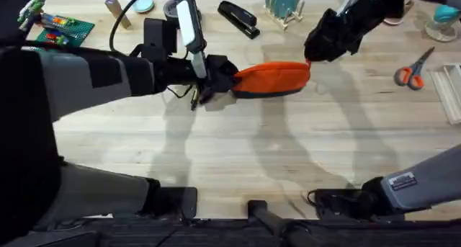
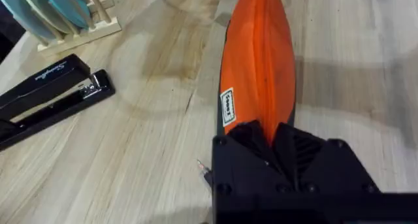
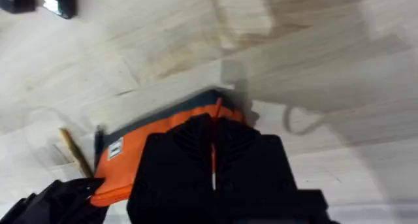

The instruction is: Unzip the bag, pick up the pens from the table one at a time and place them inside, then zip the bag closed.

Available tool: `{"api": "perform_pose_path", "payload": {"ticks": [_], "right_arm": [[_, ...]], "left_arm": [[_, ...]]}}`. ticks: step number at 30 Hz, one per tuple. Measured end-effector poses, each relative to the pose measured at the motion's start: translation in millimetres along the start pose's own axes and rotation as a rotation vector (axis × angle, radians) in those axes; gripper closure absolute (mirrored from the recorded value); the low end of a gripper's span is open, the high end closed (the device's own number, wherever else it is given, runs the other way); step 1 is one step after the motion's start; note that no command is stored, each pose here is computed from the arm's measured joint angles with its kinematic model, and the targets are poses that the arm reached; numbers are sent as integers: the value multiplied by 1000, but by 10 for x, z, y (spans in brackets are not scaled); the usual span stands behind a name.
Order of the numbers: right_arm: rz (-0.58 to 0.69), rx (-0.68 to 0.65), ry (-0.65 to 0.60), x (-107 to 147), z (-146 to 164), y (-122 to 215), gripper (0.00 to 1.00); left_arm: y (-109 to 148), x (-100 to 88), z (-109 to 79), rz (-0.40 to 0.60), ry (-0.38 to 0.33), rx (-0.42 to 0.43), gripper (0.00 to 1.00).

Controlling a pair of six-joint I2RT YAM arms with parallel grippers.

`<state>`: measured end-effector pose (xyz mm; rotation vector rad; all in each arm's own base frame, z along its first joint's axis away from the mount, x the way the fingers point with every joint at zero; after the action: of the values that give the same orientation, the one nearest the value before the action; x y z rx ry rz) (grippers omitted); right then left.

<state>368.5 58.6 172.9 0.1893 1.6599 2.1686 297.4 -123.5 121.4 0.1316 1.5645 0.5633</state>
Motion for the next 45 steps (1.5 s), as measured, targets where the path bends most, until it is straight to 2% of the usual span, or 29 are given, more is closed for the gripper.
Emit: {"api": "perform_pose_path", "payload": {"ticks": [11, 37, 45], "right_arm": [[-18, -59, 46, -25, 98, 154, 970], [-4, -108, 59, -17, 155, 170, 969], [-1, -151, 119, 9, 256, 165, 969]], "left_arm": [[0, 0, 1, 0, 0, -1, 959], [0, 0, 1, 0, 0, 0, 959], [0, 1, 1, 1, 0, -1, 959]]}}
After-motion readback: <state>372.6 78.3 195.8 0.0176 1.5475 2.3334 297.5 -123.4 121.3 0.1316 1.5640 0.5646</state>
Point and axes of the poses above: each hand's point on the last joint's axis, 136 mm out from that joint toward the fingers, its own y axis back along the fingers, its own z axis along the line the jaws close on, x = y × z, the point moved 7 cm from there along y, back along the fingers, and after that the axes turned 5 degrees about y, right-handed, at the moved point
